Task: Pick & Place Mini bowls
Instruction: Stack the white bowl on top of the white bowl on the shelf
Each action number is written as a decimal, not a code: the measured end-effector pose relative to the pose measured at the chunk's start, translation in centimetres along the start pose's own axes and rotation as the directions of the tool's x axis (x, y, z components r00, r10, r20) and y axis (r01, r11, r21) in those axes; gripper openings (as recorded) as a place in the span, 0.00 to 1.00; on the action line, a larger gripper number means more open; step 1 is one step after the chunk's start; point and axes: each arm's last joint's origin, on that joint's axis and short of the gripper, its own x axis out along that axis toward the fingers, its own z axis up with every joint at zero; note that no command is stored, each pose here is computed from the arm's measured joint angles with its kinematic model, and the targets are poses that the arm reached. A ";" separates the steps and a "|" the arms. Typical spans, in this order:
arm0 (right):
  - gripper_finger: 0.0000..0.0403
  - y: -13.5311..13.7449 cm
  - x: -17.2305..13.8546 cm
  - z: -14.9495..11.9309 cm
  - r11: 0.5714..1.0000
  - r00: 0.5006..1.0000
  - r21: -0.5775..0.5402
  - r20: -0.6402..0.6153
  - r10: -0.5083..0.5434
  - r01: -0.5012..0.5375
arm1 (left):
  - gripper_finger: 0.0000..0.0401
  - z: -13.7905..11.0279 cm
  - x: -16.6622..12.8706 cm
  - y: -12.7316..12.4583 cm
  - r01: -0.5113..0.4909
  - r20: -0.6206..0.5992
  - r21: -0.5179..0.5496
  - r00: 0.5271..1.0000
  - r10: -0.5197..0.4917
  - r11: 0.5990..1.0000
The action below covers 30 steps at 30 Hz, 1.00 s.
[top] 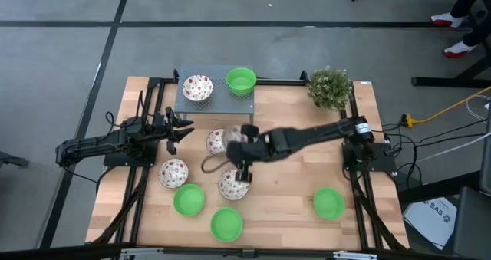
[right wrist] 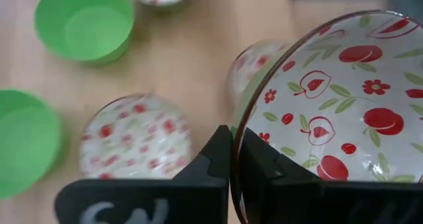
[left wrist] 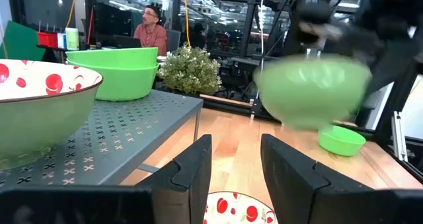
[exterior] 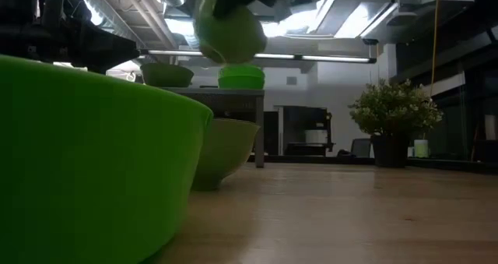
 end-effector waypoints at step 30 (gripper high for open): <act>0.04 -19.3 -1.9 4.2 0.927 0.962 -0.291 0.204 -0.182 0.238 | 0.31 0.0 0.0 0.0 0.000 0.000 0.000 1.000 0.000 1.000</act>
